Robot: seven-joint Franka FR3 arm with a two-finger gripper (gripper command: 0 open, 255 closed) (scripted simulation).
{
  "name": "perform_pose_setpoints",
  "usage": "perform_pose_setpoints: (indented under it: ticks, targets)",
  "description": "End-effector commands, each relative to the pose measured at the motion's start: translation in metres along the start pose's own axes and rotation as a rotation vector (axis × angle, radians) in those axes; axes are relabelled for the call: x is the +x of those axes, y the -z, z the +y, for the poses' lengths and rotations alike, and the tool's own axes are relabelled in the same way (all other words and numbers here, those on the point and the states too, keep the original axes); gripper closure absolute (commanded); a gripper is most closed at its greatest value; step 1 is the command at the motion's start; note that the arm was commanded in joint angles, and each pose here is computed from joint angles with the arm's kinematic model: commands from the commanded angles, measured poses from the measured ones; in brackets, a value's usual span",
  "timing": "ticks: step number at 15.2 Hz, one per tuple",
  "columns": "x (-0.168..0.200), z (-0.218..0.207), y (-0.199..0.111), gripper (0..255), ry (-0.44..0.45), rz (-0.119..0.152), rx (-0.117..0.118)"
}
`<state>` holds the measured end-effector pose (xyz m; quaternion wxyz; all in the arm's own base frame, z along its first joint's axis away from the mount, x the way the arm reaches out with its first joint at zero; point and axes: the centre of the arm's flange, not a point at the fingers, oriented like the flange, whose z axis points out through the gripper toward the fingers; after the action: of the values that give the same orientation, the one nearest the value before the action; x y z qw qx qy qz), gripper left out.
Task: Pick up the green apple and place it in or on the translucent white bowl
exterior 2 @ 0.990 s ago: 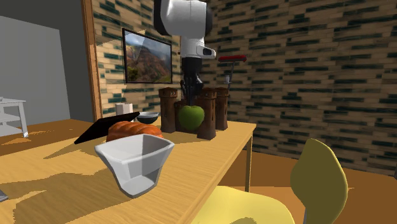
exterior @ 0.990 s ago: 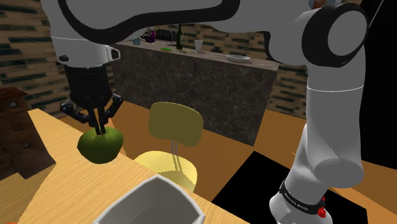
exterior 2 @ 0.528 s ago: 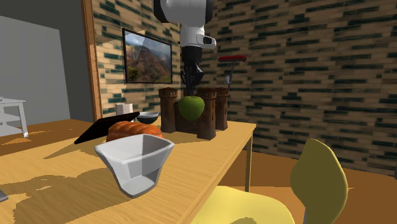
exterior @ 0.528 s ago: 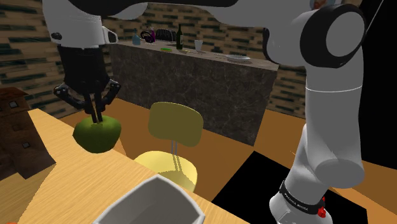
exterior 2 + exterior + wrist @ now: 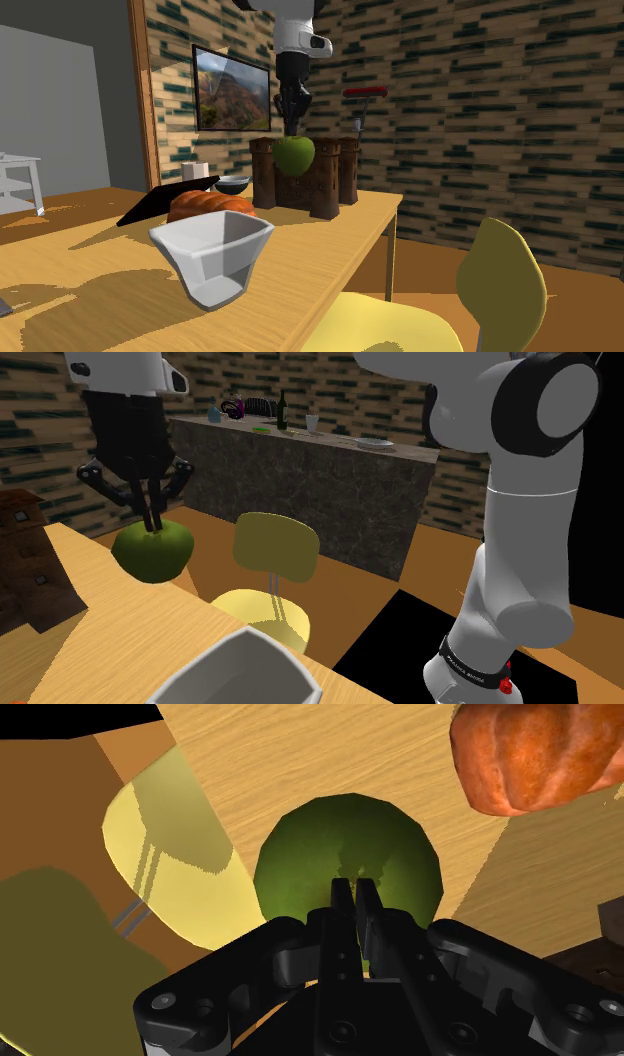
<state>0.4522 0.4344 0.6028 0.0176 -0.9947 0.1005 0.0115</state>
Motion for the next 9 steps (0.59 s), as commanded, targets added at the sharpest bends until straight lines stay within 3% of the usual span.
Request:
perform_pose_setpoints:
  ticks: [1,9]
  targets:
    - [-0.024,0.003,0.006,255,0.0,0.0,0.0]
    - [-0.126,0.018,0.03,255,0.0,0.0,0.0]
